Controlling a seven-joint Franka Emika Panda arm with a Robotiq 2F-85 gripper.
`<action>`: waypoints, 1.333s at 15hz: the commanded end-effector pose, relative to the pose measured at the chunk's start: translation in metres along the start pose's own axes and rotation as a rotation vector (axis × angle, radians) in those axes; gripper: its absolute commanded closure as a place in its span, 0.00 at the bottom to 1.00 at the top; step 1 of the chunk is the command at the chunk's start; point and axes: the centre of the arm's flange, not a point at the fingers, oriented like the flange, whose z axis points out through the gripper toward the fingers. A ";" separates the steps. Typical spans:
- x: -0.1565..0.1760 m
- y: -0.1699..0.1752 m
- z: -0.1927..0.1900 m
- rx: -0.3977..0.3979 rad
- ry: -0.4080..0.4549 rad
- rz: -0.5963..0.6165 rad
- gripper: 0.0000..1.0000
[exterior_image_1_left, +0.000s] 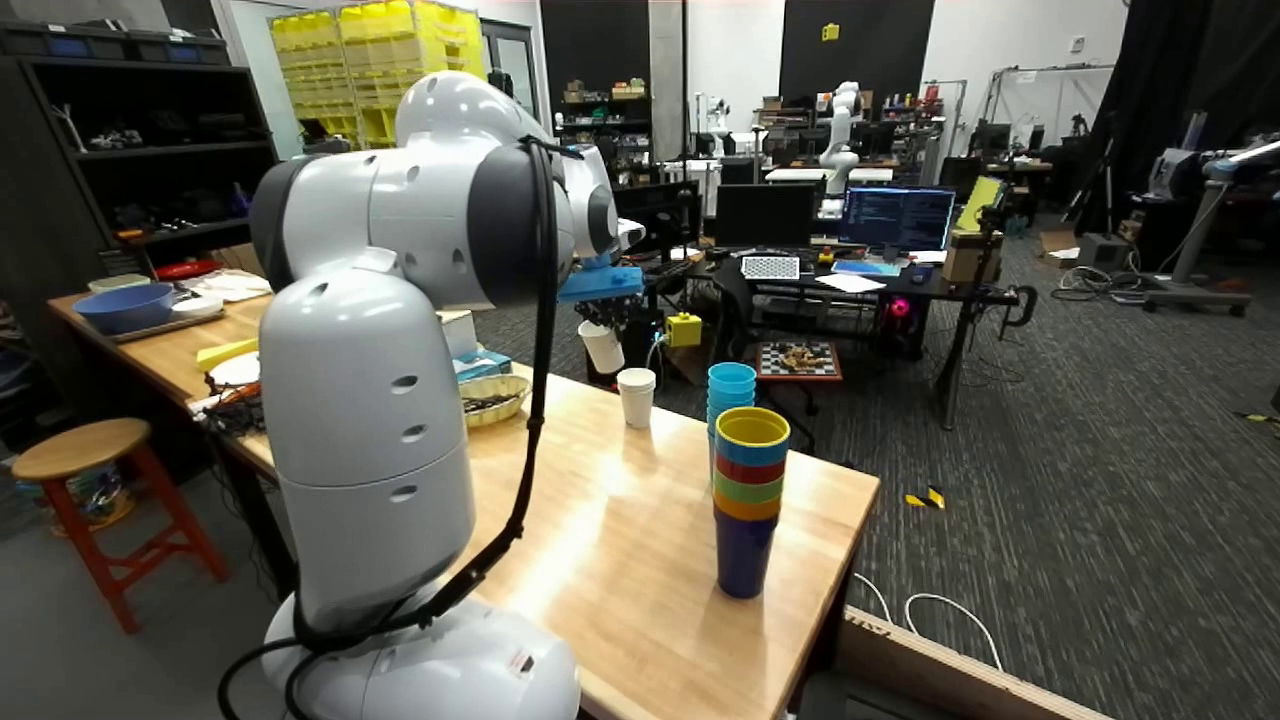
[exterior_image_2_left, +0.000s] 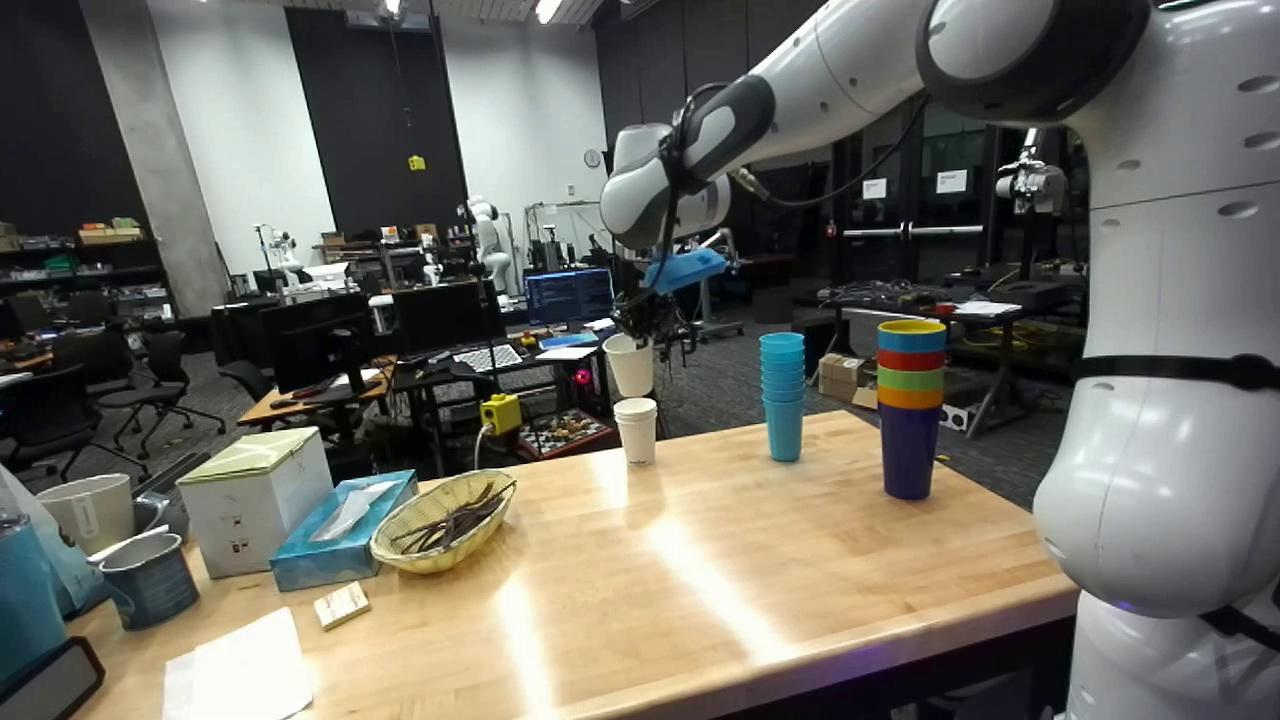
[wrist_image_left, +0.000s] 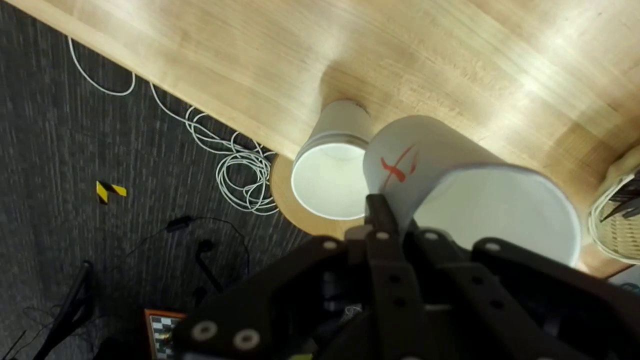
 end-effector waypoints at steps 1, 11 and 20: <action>0.029 0.005 0.005 -0.034 0.048 0.012 0.99; 0.054 0.045 0.054 -0.051 0.005 0.081 0.99; 0.050 0.049 0.075 -0.034 -0.031 0.090 0.99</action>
